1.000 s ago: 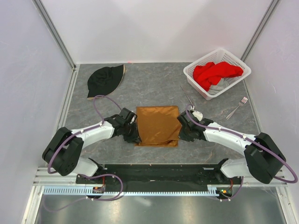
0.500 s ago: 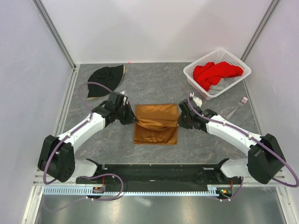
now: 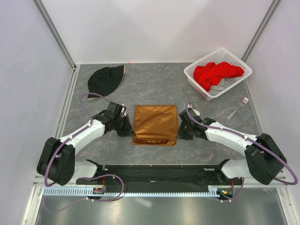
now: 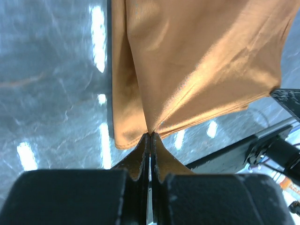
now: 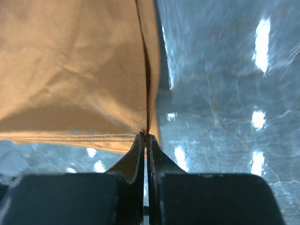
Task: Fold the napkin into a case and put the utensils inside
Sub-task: Fold the square-folded napkin at the center of the board.
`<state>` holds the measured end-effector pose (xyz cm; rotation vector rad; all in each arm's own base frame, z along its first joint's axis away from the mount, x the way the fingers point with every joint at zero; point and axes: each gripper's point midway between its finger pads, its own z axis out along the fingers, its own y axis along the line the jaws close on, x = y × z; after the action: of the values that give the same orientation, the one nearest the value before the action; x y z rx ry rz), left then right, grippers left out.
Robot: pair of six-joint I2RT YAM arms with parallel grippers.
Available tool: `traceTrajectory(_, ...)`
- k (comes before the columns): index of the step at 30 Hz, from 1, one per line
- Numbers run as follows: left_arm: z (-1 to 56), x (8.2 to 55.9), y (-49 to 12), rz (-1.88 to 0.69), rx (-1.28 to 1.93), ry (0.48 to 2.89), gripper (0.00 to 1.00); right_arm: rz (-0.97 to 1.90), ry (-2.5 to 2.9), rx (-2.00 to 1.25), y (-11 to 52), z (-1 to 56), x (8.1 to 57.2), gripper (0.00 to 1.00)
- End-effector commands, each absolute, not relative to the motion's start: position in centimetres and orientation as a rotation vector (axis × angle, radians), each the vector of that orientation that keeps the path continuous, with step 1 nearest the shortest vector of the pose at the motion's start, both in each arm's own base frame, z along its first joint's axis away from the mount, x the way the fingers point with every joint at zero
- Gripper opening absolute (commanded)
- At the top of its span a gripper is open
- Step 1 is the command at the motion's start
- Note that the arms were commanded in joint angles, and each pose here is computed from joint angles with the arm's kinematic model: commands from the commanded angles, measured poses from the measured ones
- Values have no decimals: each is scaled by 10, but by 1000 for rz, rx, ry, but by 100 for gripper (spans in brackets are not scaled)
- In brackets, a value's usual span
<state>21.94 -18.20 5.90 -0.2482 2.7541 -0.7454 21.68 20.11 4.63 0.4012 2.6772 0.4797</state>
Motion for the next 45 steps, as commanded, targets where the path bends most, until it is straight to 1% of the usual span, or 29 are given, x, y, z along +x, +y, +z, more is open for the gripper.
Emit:
traceTrajectory(1,71,216,-185,-803,-193,2708,2,545,2658,399,209,47,215,0)
traceTrajectory(4,92,228,-194,-859,-172,2653,2,520,2613,363,210,65,229,0)
traceTrajectory(5,107,240,-198,-872,-159,2608,2,529,2579,351,214,81,241,0)
traceTrajectory(7,122,253,-202,-870,-144,2575,2,493,2561,329,209,89,253,0)
traceTrajectory(8,141,269,-205,-868,-128,2523,2,517,2529,322,213,104,265,0)
traceTrajectory(9,141,276,-206,-851,-128,2537,2,523,2512,331,210,111,274,0)
traceTrajectory(10,162,293,-209,-851,-121,2487,2,515,2516,305,211,113,279,0)
traceTrajectory(11,167,301,-207,-832,-112,2476,2,535,2479,296,215,130,291,0)
traceTrajectory(12,166,308,-206,-818,-122,2488,2,520,2481,288,214,132,296,0)
traceTrajectory(13,183,322,-206,-831,-122,2447,2,518,2476,266,216,137,300,0)
traceTrajectory(14,187,327,-206,-828,-114,2441,2,534,2456,257,220,149,308,0)
traceTrajectory(17,199,335,-203,-817,-93,2427,2,564,2486,241,227,149,306,0)
traceTrajectory(21,181,315,-195,-800,-100,2474,2,585,2516,271,224,133,291,0)
traceTrajectory(22,161,301,-192,-799,-115,2528,2,619,2532,267,227,130,283,0)
traceTrajectory(23,157,293,-190,-804,-119,2536,2,609,2560,275,222,118,274,0)
traceTrajectory(24,149,285,-188,-806,-128,2554,2,634,2556,284,223,119,269,0)
traceTrajectory(25,129,269,-184,-802,-147,2605,2,632,2562,289,221,115,265,0)
traceTrajectory(26,130,264,-184,-827,-150,2589,2,621,2586,294,218,105,257,0)
traceTrajectory(28,112,248,-181,-831,-182,2636,2,645,2596,305,219,98,251,0)
traceTrajectory(34,97,228,-173,-813,-215,2667,2,682,2660,290,228,71,228,0)
traceTrajectory(38,94,220,-173,-837,-228,2681,2,681,2673,283,231,67,225,0)
traceTrajectory(45,69,204,-166,-798,-317,2764,2,688,2702,291,232,53,216,0)
